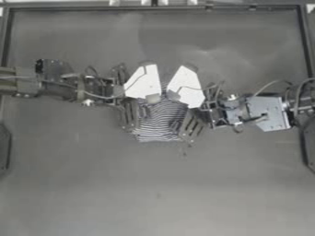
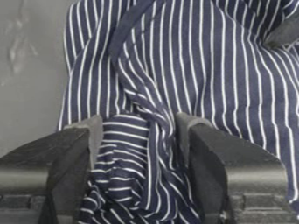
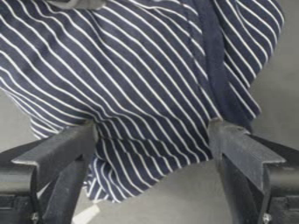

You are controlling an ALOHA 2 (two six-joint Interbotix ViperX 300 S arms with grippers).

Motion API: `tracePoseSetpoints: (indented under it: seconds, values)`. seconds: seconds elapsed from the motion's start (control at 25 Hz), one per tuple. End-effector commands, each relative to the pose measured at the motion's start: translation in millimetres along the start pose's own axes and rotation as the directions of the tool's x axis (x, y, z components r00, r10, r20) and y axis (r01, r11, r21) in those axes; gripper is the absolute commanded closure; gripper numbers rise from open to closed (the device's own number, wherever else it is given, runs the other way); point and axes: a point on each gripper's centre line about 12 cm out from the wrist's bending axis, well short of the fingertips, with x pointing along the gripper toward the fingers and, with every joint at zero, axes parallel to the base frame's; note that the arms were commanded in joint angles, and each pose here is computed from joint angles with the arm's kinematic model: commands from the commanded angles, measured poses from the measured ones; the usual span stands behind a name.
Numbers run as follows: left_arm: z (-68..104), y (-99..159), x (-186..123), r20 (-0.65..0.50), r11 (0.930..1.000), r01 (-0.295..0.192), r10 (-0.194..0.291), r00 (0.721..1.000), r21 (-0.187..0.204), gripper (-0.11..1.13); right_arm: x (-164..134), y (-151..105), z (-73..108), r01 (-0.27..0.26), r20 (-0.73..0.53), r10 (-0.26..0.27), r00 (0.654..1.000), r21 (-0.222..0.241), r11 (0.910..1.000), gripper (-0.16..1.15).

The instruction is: Fold shirt

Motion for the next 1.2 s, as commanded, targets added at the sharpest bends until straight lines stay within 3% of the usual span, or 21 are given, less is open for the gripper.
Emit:
tracePoseSetpoints:
  seconds: [0.04, 0.72, 1.2]
  values:
    - [1.1, -4.3, -3.8, 0.012, 1.0, 0.007, -0.007, 1.0, 0.002, 0.15, -6.5, 6.9, 1.8, -0.015, 0.009, 0.015, 1.0, 0.002, 0.9999, -0.03]
    - [-1.5, -39.9, -11.8, 0.016, 0.9973, 0.074, -0.074, 0.997, 0.002, 0.24, -16.0, 36.9, -27.9, -0.032, -0.069, 0.032, 0.997, -0.005, 0.9995, -0.03]
    - [10.6, -49.9, -16.7, 0.043, 0.9958, 0.089, -0.09, 0.995, 0.019, 0.24, -41.9, 41.7, -18.6, -0.053, -0.03, 0.053, 0.998, 0.005, 0.9986, -0.03]
